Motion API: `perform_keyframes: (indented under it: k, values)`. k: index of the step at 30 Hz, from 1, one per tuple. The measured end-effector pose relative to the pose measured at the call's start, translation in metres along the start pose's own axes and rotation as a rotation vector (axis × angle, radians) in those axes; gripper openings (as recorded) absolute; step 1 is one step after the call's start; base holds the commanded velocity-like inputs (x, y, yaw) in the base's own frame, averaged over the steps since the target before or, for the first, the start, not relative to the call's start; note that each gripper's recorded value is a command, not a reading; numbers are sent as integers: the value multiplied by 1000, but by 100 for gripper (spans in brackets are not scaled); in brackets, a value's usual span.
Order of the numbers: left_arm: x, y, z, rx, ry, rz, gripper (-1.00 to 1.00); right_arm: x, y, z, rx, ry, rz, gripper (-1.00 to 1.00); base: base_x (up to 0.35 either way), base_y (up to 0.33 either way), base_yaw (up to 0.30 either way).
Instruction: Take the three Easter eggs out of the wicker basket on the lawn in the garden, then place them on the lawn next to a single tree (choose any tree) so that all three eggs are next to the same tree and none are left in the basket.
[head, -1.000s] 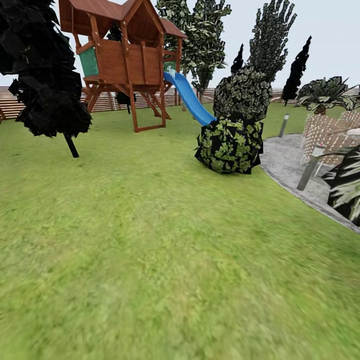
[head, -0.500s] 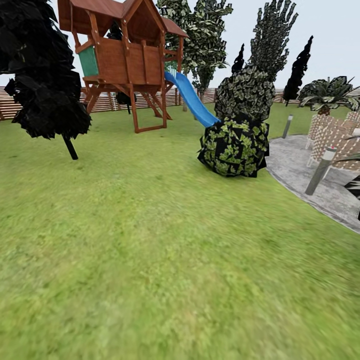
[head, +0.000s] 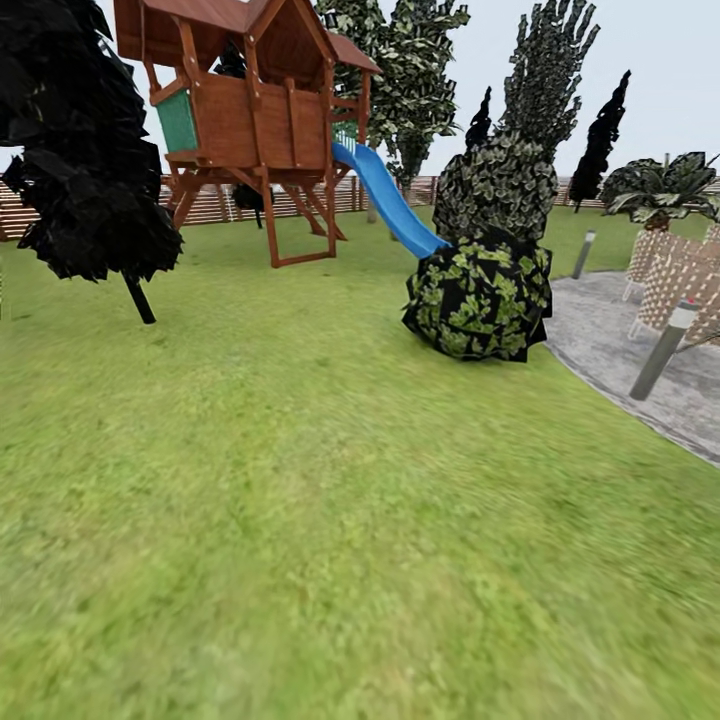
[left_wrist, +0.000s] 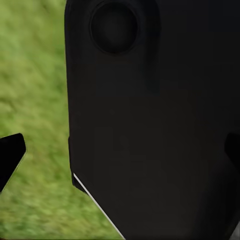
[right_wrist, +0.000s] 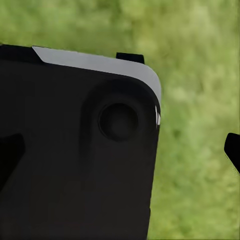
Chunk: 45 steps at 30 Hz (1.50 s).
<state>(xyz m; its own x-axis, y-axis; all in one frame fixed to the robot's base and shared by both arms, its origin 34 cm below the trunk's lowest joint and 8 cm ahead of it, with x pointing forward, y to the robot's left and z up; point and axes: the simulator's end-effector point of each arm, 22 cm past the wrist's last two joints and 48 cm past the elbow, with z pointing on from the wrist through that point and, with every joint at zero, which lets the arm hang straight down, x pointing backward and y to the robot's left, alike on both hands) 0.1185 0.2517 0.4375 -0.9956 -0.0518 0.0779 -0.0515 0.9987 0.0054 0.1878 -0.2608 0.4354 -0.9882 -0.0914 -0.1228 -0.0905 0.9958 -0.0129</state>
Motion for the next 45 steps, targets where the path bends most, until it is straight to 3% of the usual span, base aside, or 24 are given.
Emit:
perform_keyframes:
  k: [9, 45]
  values:
    - [0, 0, 0, 0, 0, 0, 100, 0, 0, 0, 0, 0, -1, 100, 327, 144, 159]
    - [0, 0, 0, 0, 0, 1, 100, 1, 0, 0, 0, 3, 0, 100, 327, 144, 2]
